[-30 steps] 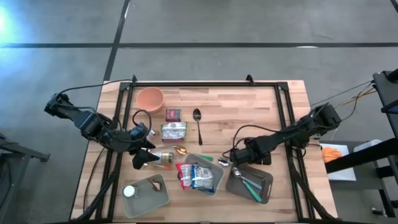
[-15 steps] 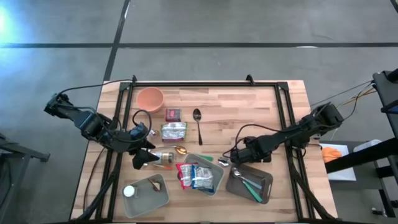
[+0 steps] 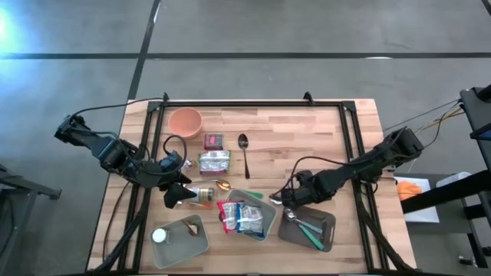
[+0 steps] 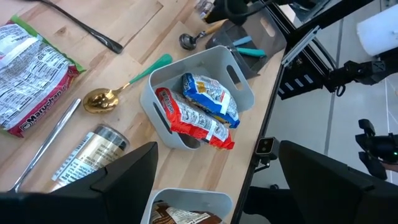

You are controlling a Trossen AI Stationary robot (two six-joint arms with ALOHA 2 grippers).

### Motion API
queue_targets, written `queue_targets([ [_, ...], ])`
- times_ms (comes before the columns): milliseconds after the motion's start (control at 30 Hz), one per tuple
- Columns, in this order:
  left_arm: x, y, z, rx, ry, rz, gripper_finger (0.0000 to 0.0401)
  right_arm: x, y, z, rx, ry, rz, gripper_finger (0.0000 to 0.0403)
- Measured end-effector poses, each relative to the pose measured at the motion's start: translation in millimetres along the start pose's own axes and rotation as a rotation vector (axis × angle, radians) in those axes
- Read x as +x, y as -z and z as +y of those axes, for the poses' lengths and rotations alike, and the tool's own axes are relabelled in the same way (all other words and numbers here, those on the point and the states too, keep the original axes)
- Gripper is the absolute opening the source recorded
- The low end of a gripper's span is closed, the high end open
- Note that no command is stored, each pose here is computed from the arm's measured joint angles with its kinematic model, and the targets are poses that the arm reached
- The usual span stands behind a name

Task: Pick & Place Food Item
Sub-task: Put the right brown seasoning bottle into the left gray bin

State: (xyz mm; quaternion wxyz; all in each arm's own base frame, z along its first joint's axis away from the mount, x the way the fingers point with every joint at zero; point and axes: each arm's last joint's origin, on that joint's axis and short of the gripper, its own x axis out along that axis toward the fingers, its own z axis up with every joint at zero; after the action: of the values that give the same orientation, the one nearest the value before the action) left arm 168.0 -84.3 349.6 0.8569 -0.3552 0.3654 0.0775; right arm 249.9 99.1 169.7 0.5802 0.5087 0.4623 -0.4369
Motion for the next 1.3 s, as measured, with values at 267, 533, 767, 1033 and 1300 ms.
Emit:
queue_targets([
  [267, 0.0, 0.0, 0.0, 0.000, 0.000, 0.000, 0.0340, -14.5, 13.7, 9.7, -0.123, -0.053, 0.040, 0.0178],
  [533, 0.0, 0.0, 0.1, 0.001, -0.001, 0.000, 0.0340, -26.4, 22.5, 17.5, -0.221, -0.097, 0.067, 0.0178],
  [767, 0.3, -1.1, 0.7, -0.031, -0.004, -0.003, 0.0340, -47.5, 21.7, 29.1, -0.380, -0.127, -0.023, 0.0178],
  [1033, 5.2, -16.4, 8.2, -0.192, -0.020, -0.024, 0.0340, -92.8, 22.0, 53.4, -0.742, -0.229, -0.149, 0.0178],
  [1300, 25.2, -41.3, 13.9, -0.326, -0.008, -0.030, 0.0340, -152.5, 14.0, 82.3, -1.006, -0.353, -0.438, 0.0178],
])
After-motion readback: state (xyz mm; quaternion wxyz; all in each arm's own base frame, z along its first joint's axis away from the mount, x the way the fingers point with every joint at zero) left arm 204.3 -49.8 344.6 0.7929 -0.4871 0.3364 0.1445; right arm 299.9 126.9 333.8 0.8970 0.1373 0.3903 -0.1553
